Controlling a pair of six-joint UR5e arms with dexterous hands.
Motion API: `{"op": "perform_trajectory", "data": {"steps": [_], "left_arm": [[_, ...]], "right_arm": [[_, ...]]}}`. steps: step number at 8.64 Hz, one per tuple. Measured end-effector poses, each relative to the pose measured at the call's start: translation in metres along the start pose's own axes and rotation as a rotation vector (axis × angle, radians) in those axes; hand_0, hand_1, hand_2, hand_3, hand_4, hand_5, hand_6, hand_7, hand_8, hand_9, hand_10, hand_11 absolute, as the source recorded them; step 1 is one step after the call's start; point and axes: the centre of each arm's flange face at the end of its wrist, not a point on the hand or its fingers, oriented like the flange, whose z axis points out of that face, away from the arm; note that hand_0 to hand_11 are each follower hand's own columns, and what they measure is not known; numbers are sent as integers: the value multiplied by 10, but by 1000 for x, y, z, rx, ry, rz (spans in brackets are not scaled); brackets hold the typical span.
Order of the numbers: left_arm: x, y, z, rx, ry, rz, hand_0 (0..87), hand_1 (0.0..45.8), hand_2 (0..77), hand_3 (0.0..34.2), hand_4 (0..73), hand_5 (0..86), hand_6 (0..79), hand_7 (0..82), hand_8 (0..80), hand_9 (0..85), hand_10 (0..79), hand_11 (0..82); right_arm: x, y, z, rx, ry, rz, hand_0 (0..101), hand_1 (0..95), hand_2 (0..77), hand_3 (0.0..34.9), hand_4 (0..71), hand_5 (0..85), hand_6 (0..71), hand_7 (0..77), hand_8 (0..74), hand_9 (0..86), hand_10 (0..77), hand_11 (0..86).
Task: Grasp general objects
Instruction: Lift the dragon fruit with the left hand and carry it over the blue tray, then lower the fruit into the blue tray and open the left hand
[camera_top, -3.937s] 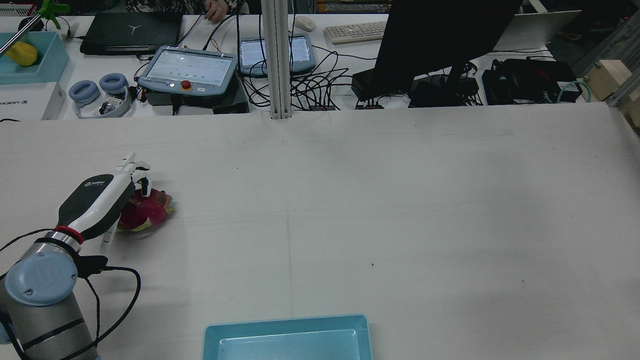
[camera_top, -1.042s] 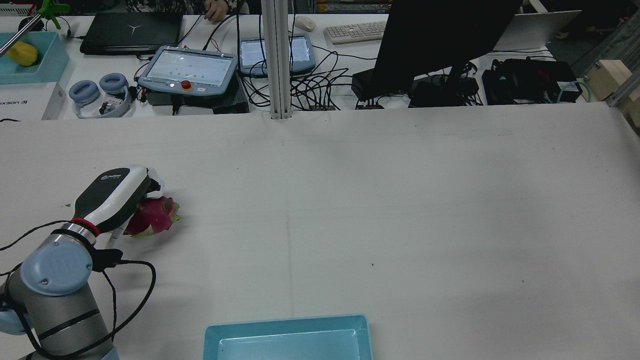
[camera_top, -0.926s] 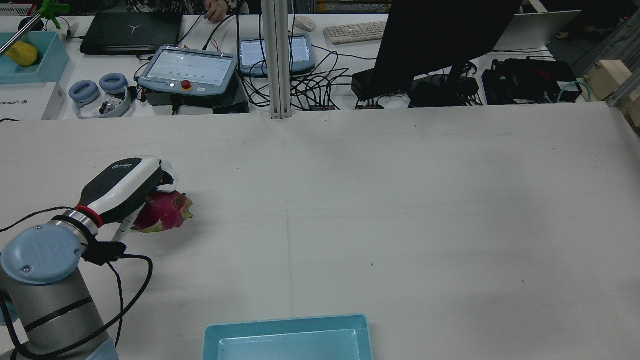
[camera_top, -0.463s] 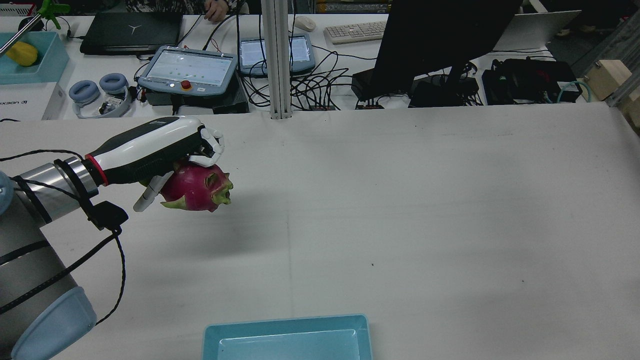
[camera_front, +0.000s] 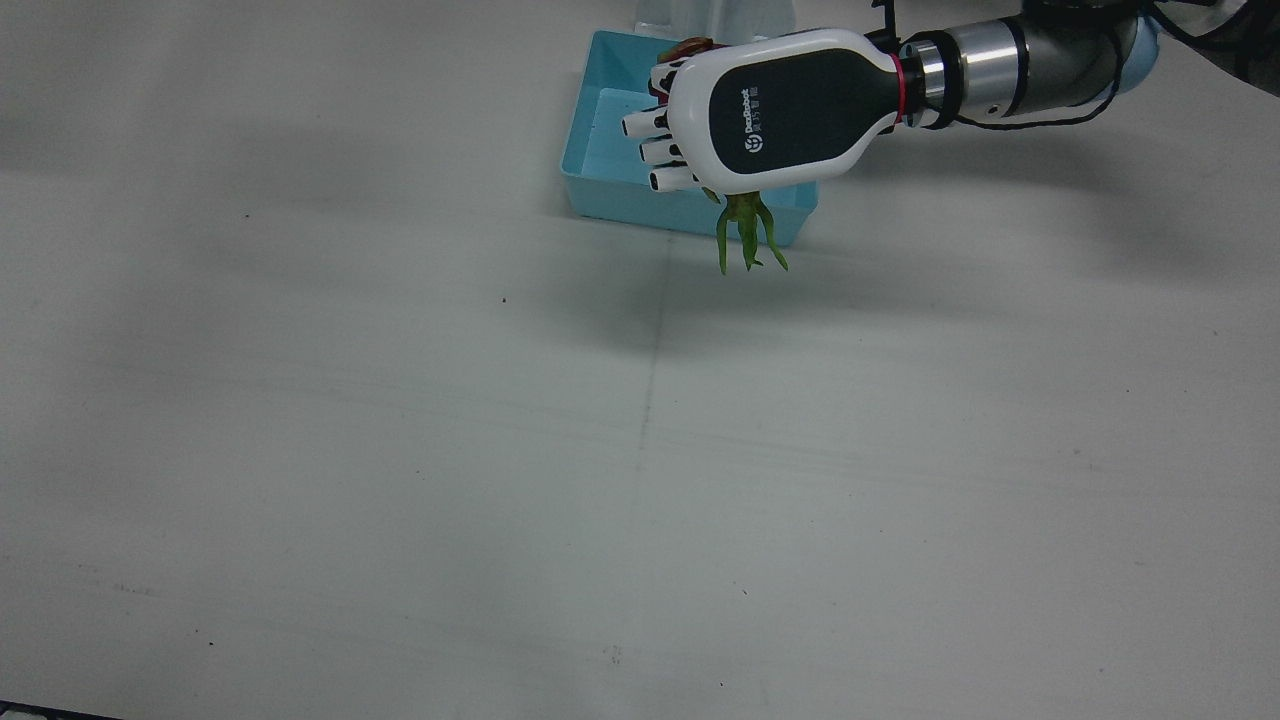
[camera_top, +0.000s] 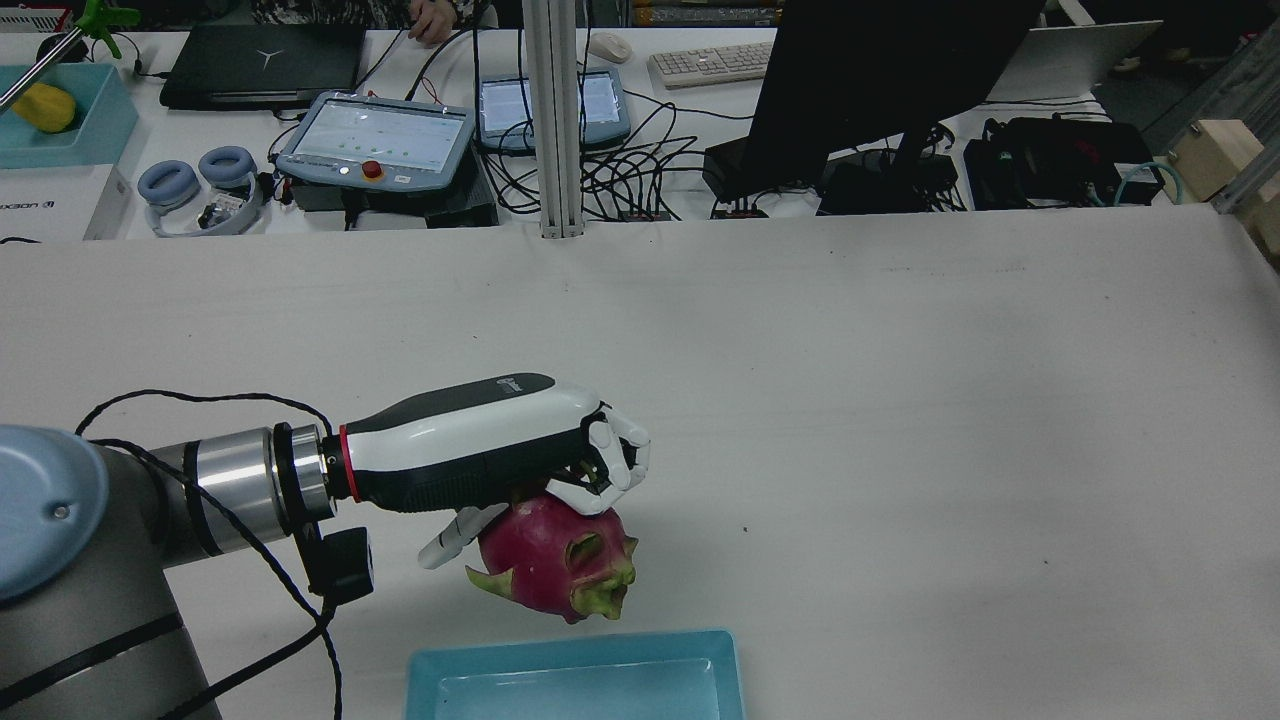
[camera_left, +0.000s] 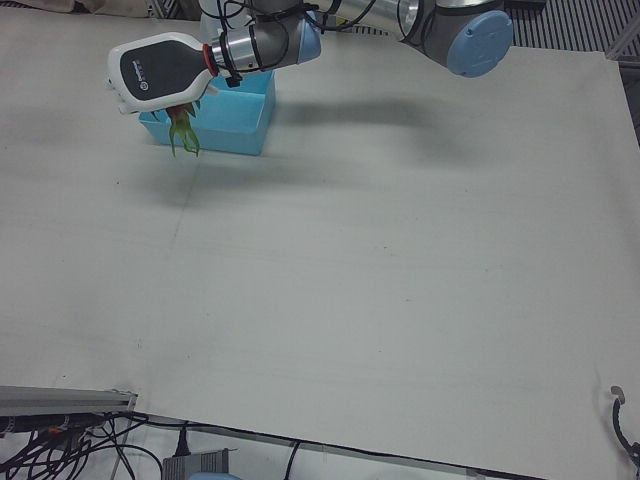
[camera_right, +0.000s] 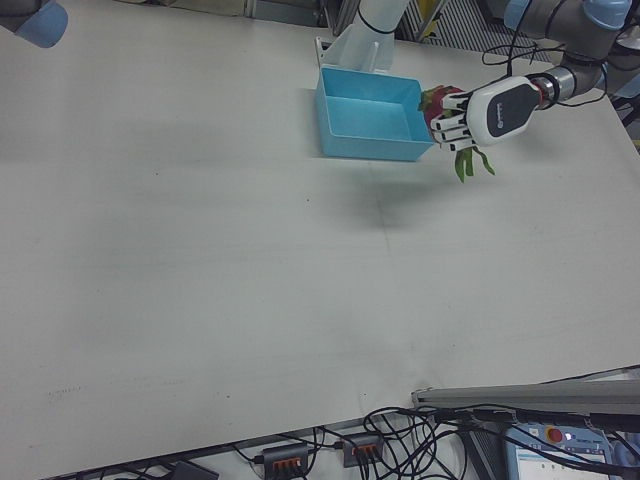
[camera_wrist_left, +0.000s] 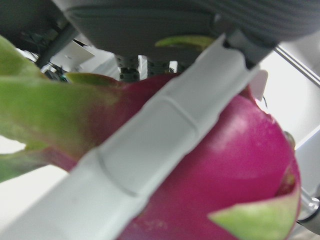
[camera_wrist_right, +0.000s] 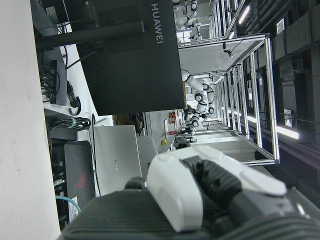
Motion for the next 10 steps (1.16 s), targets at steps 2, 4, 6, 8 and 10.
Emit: {"op": "perform_trajectory", "data": {"steps": [2,4,6,8,10], "left_arm": [[-10,43,23,-126,62,-79,797,0,5,0,665,791,420,671,507,551,229,704],[-15,71,37,-239,109,-135,795,0,5,0,665,791,420,671,507,551,229,704],[-20,82,44,-316,131,-176,795,0,5,0,665,791,420,671,507,551,229,704],[-39,86,52,-424,76,-209,795,0,5,0,665,791,420,671,507,551,229,704],[-43,85,52,-471,50,-214,797,0,5,0,665,791,420,671,507,551,229,611]], "right_arm": [[0,0,0,1,0,0,0,949,774,0,0,0,0,0,0,5,0,5],[0,-1,0,2,0,0,0,949,774,0,0,0,0,0,0,5,0,5],[0,-1,0,2,0,0,0,949,774,0,0,0,0,0,0,5,0,5],[0,-1,0,2,0,0,0,949,774,0,0,0,0,0,0,5,0,5],[0,-1,0,1,-1,0,0,949,774,0,0,0,0,0,0,5,0,0]]}}
